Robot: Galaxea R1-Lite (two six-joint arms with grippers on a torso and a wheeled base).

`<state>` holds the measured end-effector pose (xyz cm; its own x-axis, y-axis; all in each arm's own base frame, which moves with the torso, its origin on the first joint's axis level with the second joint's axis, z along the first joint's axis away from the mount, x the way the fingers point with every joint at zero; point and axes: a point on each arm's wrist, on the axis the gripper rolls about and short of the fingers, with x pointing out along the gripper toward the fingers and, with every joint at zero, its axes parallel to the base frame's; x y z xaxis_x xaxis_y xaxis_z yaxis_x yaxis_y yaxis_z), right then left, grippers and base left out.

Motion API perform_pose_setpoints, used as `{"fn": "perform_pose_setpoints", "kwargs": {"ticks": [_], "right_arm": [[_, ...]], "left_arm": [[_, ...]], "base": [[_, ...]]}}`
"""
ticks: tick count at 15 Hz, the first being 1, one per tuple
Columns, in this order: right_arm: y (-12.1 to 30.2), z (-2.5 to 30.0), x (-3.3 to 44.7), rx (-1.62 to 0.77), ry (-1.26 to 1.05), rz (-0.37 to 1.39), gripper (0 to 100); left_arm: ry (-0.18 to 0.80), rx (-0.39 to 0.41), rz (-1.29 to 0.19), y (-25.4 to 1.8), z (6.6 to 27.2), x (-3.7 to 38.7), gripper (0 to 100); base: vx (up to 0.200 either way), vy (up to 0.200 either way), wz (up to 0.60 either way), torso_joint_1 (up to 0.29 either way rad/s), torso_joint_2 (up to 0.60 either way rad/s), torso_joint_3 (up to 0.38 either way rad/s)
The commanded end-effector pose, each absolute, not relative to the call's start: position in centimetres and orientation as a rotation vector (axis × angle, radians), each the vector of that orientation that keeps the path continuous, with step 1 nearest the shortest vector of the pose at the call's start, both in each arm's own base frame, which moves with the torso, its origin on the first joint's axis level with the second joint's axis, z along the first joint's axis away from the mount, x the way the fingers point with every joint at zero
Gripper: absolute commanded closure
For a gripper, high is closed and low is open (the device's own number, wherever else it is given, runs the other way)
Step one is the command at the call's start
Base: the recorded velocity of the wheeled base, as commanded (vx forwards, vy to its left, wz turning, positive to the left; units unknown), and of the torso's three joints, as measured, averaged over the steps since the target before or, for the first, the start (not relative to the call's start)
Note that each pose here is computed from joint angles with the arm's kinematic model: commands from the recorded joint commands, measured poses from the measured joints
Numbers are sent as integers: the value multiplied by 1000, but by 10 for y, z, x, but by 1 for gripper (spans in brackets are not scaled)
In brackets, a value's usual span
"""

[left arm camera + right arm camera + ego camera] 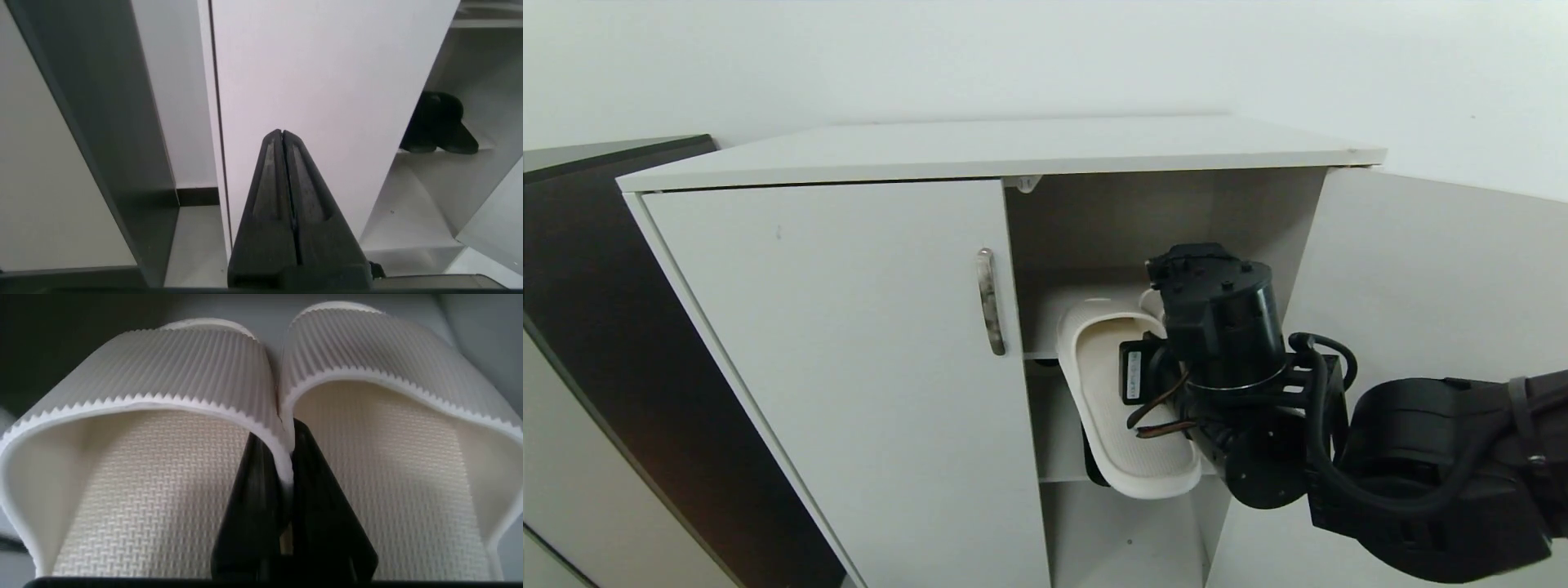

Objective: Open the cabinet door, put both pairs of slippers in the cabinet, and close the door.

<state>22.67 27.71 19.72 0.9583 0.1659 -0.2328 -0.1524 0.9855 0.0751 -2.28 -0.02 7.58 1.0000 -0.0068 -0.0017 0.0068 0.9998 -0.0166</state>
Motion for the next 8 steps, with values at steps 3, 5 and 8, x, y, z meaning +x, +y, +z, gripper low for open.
{"fn": "perform_pose_setpoints", "kwargs": {"ticks": [3, 5, 8], "right_arm": [[285, 191, 246, 32, 247, 173, 100], [292, 193, 276, 41, 222, 134, 100], [297, 193, 321, 33, 180, 92, 100]], "left_arm": [[2, -17, -6, 0, 76, -23, 100], [2, -17, -5, 0, 76, -23, 100], [2, -17, -6, 0, 76, -23, 100]], "base": [[0, 0, 0, 0, 0, 0], [0, 0, 0, 0, 0, 0], [0, 0, 0, 0, 0, 0]]}}
